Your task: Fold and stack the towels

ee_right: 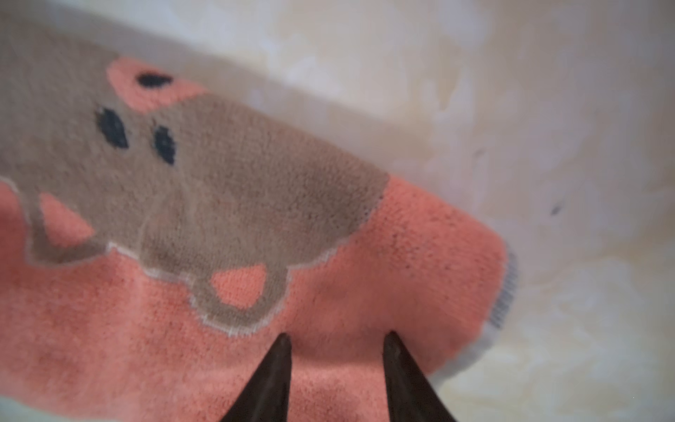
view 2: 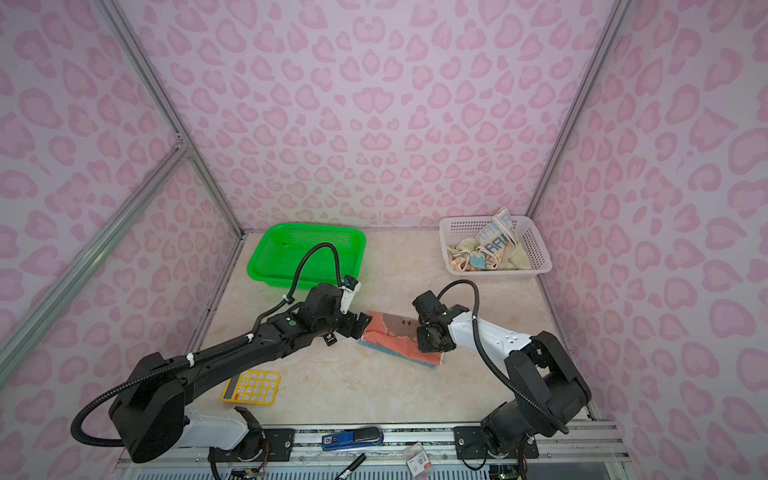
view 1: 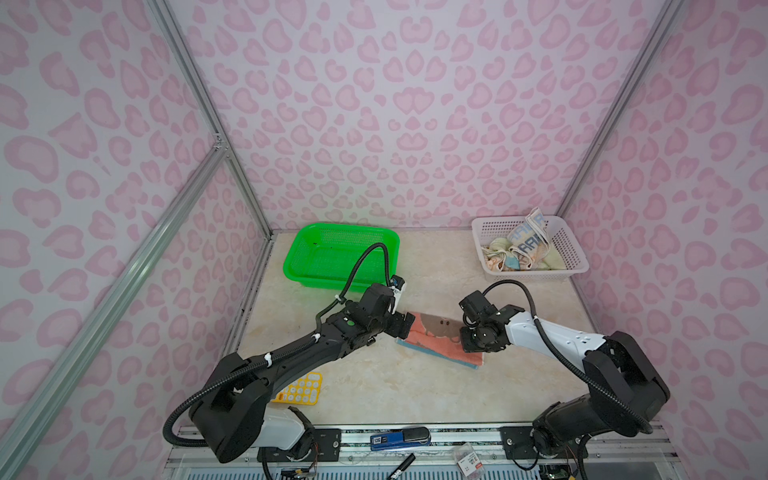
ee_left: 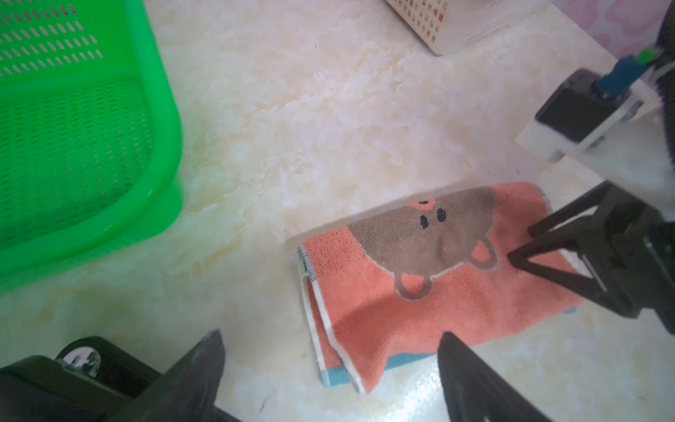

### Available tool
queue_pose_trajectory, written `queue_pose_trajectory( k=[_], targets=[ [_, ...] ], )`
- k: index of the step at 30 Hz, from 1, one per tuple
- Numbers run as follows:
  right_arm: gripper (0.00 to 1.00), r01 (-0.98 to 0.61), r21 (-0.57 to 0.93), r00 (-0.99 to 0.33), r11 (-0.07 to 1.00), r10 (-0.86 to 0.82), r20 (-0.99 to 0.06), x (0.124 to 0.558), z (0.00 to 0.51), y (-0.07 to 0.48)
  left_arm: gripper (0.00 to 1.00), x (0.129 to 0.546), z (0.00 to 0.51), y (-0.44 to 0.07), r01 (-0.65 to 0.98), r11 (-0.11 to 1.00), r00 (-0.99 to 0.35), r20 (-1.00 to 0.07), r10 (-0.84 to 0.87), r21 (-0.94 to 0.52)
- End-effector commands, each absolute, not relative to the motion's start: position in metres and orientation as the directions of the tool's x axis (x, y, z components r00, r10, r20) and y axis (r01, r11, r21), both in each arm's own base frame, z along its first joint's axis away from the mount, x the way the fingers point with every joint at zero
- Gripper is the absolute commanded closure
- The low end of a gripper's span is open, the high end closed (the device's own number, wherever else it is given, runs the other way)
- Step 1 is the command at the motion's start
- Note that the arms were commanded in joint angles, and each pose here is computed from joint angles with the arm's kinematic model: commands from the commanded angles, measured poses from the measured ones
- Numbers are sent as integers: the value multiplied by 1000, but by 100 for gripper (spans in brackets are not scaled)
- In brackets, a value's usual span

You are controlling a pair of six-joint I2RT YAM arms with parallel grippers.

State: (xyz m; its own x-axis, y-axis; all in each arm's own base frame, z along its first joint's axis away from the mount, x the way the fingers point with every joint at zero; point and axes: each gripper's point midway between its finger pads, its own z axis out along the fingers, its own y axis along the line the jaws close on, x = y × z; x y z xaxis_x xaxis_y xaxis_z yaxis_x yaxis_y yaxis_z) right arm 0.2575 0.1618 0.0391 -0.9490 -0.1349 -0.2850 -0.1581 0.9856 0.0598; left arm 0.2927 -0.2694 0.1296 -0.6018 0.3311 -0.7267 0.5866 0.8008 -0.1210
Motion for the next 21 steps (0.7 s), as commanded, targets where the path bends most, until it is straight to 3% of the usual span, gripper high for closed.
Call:
queue_pose_trajectory(
  k=[1,6,11,21],
  targets=[
    [56,-249,-94,-925,964,-265,-272,273,42,139,8,297,126,-280,593,790,-613,-722,320,-153],
    [55,-339,-142,-870,930,-367,-330,299,60,148,9,299,109,-285,555,808,-671,-681,293,-200],
    [55,-375,9,-852,927,-341,-398,298,74,184,9,300,97,-280,492,841,-730,-634,257,-226],
    [55,-346,182,-871,920,-244,-426,265,68,216,9,288,65,-292,377,853,-865,-467,185,-361]
  ],
)
